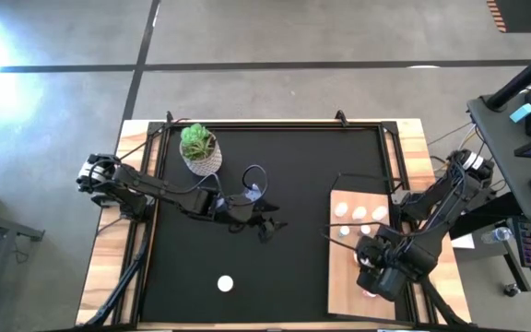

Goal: Pick and place medicine bottles onto shelf by color
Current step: Put the top orange pill bottle on the shelf aligned with the other orange pill bottle, then put the pink pill bottle on the shelf aligned with the other pink pill bottles

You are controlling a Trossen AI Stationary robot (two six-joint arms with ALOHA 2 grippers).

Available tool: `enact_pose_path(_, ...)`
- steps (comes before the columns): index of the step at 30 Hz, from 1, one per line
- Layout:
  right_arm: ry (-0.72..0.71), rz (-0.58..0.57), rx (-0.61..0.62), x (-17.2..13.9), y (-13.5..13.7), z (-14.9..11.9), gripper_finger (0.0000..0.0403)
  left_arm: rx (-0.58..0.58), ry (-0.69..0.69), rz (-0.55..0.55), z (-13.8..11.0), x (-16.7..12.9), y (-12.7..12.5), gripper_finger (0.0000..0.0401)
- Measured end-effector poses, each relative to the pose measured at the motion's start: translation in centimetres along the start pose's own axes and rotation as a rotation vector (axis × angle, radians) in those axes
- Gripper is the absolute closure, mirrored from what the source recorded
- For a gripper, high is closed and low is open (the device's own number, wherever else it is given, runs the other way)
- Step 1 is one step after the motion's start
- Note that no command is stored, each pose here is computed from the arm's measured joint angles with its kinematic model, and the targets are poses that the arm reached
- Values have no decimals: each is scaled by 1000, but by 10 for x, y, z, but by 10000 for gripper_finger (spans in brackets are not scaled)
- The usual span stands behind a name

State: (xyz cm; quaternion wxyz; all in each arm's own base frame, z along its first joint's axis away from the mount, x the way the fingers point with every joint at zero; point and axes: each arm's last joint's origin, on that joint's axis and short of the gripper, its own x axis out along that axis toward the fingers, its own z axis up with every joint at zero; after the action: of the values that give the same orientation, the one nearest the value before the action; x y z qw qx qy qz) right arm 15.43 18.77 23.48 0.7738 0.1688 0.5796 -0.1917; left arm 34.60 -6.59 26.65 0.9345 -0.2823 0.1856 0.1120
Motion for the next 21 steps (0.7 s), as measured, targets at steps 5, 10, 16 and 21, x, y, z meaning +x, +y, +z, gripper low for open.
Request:
enact_pose_path(5, 4, 48, -25, -27, 2, 7, 110, 128, 150, -59, -5, -2, 0, 106)
enact_pose_path(10, -20, 108, -50, -60, 3, 18, 105, 464, 499, -67, -18, -18, 11, 106)
enact_pose_path(16, -145, 165, 77, -84, 7, 30, 115, 287, 809, 321, -28, -45, 36, 106)
enact_pose_path(21, -237, 203, 234, -98, 7, 39, 122, -291, 733, 726, -44, -53, 55, 106)
